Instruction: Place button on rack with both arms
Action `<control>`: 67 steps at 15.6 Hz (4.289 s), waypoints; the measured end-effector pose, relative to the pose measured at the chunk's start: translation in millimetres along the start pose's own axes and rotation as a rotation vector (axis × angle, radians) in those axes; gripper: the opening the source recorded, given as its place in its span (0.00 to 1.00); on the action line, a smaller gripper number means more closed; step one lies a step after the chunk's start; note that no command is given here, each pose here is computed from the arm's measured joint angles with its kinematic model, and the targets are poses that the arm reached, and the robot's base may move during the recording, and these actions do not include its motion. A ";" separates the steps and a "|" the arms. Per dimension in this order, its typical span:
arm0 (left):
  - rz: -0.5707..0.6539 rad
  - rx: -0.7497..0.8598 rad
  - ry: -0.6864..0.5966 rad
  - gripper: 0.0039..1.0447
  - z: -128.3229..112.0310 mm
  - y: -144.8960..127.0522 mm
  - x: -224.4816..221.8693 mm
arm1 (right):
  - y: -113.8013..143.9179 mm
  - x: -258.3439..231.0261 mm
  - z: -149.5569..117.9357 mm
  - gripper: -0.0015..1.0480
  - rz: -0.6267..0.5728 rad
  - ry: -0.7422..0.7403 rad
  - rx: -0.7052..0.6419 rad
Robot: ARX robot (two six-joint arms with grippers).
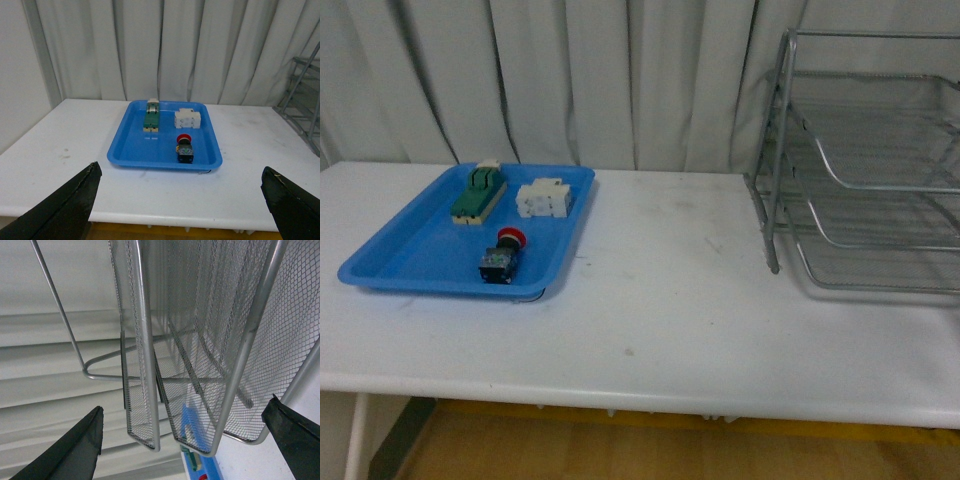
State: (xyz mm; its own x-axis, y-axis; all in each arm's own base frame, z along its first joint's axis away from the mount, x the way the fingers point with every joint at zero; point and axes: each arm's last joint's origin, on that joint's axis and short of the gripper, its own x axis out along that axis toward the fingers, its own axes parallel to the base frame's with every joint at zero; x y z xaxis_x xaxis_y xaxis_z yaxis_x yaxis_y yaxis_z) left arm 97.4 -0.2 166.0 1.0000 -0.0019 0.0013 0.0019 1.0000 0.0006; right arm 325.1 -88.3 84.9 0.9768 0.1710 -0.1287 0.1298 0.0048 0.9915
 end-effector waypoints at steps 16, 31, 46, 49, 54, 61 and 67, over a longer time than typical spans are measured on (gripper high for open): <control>0.000 0.000 0.000 0.94 0.0 0.0 0.0 | -37.1 35.8 12.4 0.94 -0.044 0.021 -0.151; 0.000 0.000 0.000 0.94 0.0 0.0 0.0 | -35.7 48.4 22.2 0.05 -0.012 0.010 -0.169; 0.000 0.000 0.000 0.94 0.0 0.0 0.0 | -57.2 -49.5 13.5 0.04 -0.164 0.021 -0.014; 0.000 0.000 0.000 0.94 0.0 0.0 0.0 | -57.5 -58.7 15.5 0.12 -0.175 0.017 -0.017; 0.000 0.000 0.000 0.94 0.0 0.0 0.0 | -52.6 -83.9 20.3 0.74 -0.204 -0.071 0.020; 0.000 0.000 0.000 0.94 0.0 0.0 0.0 | 29.4 -142.0 -1.5 0.83 -0.053 -0.131 -0.156; 0.000 0.000 0.000 0.94 0.0 0.0 0.0 | 71.6 -167.0 -26.7 0.64 -0.003 -0.175 -0.677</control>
State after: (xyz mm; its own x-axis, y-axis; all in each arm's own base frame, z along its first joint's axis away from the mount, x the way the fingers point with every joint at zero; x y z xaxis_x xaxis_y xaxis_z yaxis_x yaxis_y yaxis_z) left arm 97.4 -0.2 166.0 1.0000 -0.0019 0.0017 0.0019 1.0000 0.0002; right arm 166.8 -90.2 177.9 0.9971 0.0088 -0.0756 0.0534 0.6276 0.7767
